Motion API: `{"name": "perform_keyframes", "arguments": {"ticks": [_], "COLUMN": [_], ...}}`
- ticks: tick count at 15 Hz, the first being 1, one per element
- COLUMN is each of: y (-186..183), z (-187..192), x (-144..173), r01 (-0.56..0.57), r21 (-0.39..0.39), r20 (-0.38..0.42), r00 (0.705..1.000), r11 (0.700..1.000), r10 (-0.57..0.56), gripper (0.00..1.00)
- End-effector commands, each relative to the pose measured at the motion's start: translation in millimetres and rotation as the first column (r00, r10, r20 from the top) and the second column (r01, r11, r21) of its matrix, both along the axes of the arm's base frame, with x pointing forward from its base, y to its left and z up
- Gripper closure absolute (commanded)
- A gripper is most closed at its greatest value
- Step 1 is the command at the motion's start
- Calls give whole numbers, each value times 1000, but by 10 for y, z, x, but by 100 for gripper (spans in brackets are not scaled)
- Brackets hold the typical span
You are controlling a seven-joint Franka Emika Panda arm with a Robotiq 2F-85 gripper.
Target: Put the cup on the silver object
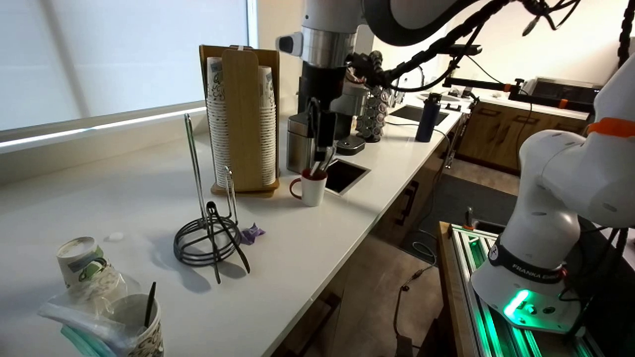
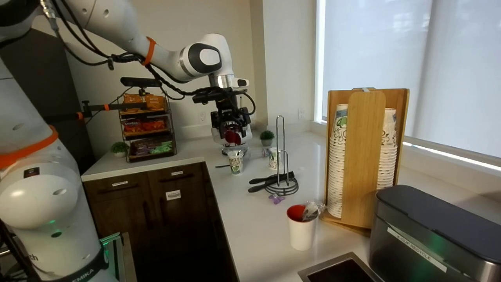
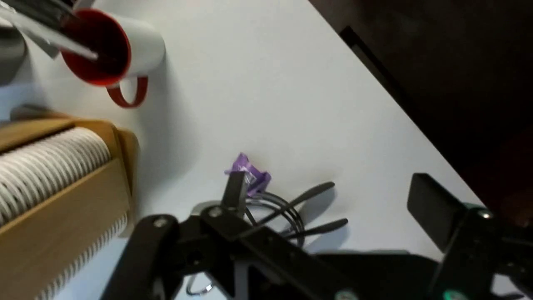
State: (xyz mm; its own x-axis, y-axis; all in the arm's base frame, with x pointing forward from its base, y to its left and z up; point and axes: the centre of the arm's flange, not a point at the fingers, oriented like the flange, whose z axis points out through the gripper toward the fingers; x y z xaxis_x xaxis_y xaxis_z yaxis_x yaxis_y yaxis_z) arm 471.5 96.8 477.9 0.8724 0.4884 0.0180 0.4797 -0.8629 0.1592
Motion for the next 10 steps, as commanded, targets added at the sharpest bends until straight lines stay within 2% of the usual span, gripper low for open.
{"name": "perform_keyframes", "arguments": {"ticks": [1, 2, 5, 10], "y": [276, 237, 266, 263], "z": [-89, -62, -111, -91], "x": [365, 147, 290, 317], "r01": [-44, -37, -43, -42], "r21": [-29, -10, -15, -14], "r20": [41, 31, 26, 31], "r00": [998, 999, 999, 999], "r11": [999, 999, 999, 999], "r10": [45, 37, 43, 42], "gripper": [0, 0, 0, 0]}}
